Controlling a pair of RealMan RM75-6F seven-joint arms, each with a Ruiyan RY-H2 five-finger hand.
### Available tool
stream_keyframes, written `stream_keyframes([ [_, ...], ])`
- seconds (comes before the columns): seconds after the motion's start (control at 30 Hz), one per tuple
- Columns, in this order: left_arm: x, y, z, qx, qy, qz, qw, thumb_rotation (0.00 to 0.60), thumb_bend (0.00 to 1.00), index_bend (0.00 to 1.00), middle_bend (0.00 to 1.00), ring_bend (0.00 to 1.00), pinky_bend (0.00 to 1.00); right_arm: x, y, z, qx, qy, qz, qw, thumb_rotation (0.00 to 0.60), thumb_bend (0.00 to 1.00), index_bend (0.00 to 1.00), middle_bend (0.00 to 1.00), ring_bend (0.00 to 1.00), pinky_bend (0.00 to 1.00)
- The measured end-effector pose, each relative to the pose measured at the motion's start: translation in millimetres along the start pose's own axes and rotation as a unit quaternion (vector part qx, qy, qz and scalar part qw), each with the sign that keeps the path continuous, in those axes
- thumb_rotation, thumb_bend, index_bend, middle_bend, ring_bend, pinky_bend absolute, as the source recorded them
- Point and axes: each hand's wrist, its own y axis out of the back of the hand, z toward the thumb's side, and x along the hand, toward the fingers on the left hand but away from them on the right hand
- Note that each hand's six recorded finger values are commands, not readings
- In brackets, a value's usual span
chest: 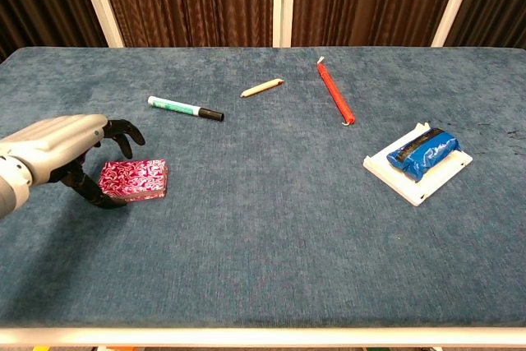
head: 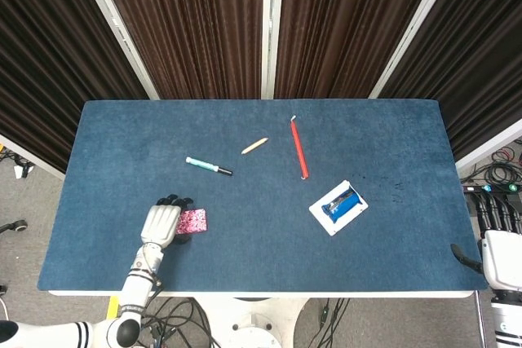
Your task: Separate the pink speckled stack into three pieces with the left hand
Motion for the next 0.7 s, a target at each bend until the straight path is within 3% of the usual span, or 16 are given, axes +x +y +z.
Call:
stream_keyframes([
  [0.7, 1.5, -3.4, -3.7, 0.009, -0.002, 0.024, 0.9997, 0.6, 0.17, 0.28, 0.37, 0.17, 0.22, -1.2, -4.8, -2.4, -0.001, -0.007, 0.008, 0.9999, 0.6, 0.1, 0.0, 0.0, 0.0, 0.0],
])
